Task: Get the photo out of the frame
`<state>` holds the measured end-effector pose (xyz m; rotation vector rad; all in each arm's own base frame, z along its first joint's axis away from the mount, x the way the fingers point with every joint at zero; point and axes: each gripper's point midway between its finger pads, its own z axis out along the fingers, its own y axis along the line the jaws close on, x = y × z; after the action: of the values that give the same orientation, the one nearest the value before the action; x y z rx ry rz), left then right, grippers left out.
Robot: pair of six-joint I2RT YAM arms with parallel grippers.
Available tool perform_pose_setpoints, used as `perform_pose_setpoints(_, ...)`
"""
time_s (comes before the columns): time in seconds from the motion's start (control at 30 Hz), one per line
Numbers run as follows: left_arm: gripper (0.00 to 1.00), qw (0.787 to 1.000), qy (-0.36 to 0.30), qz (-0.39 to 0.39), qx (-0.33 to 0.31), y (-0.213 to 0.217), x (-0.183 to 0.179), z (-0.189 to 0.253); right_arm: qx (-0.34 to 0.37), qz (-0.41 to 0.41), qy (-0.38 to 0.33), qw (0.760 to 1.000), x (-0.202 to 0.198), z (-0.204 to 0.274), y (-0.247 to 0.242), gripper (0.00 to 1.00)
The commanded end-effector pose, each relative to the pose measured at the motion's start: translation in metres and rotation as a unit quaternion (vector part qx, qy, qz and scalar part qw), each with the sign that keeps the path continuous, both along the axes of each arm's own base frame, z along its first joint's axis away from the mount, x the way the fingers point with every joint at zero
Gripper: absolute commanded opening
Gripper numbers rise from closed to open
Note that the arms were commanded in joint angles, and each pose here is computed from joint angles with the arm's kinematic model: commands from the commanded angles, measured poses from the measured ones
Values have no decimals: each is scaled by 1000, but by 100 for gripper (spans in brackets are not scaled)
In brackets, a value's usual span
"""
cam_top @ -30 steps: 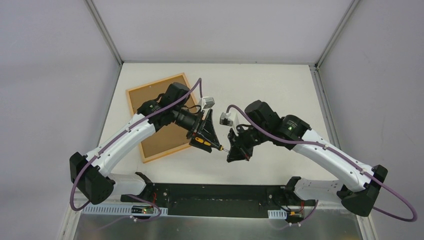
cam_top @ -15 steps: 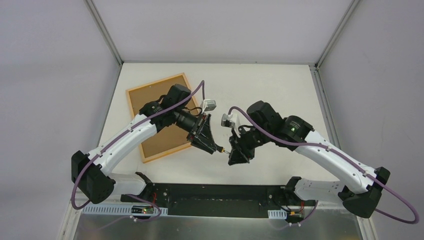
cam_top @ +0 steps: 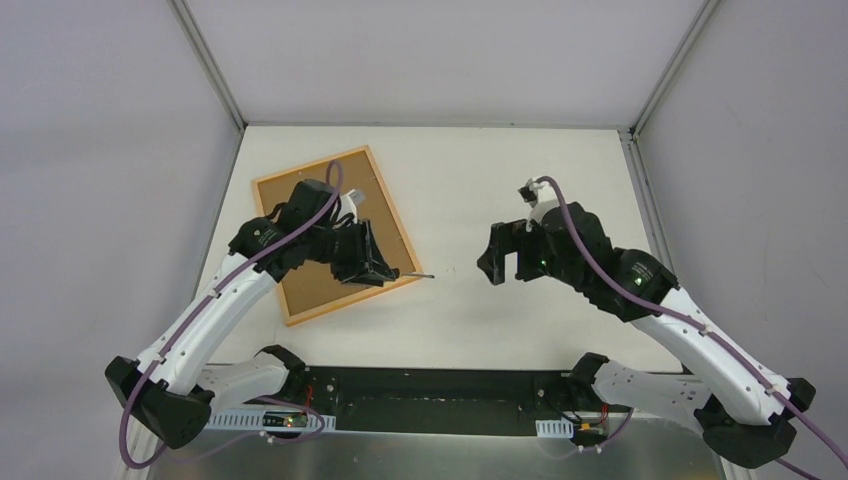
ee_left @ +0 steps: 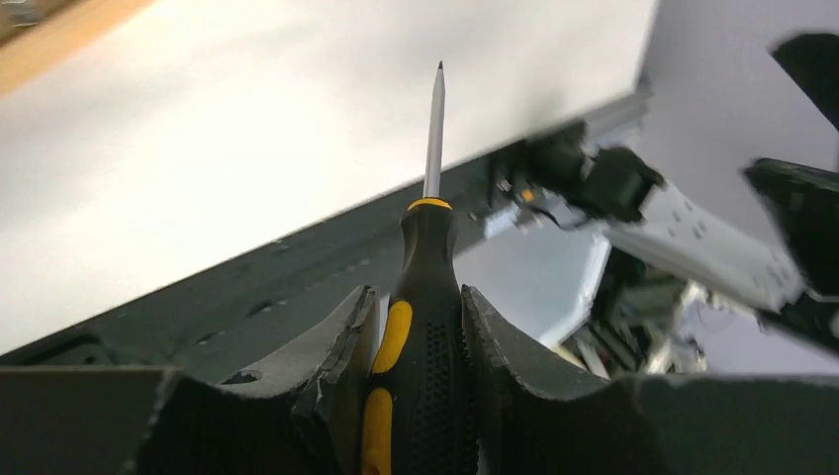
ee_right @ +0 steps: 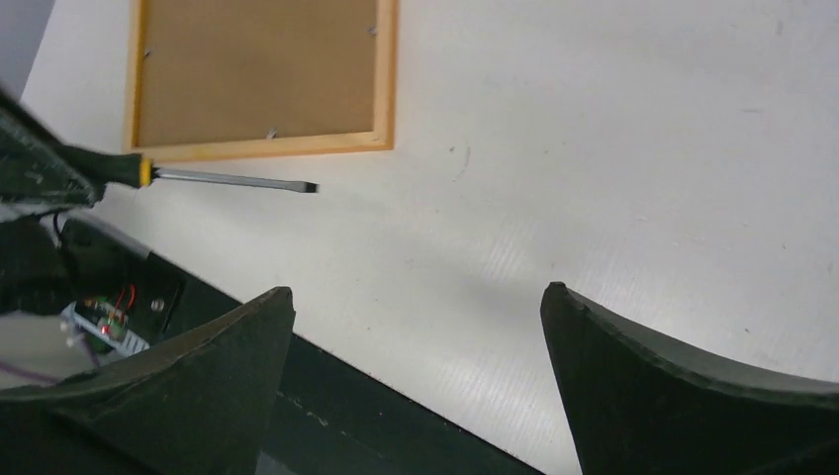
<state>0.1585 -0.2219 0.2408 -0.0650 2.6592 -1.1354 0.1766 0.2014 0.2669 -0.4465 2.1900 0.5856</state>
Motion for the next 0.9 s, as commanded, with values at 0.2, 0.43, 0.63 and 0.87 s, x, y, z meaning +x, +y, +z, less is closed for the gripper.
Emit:
perform_pose_setpoints(0.2,0,967,-8,190,170,81,20,-11,-12,-150,217,965,3,-87,-11,97)
perform_pose_setpoints(0.43,0,961,14,210,180,87,52,-16,95,-66,237,965,46,-107,71,89)
perform_pose_setpoints(0.63,0,960,34,221,166,86,88,-29,54,-32,265,962,74,-141,111,84)
perform_pose_setpoints(0.87,0,966,39,218,136,73,121,-27,37,5,309,950,96,-170,150,67)
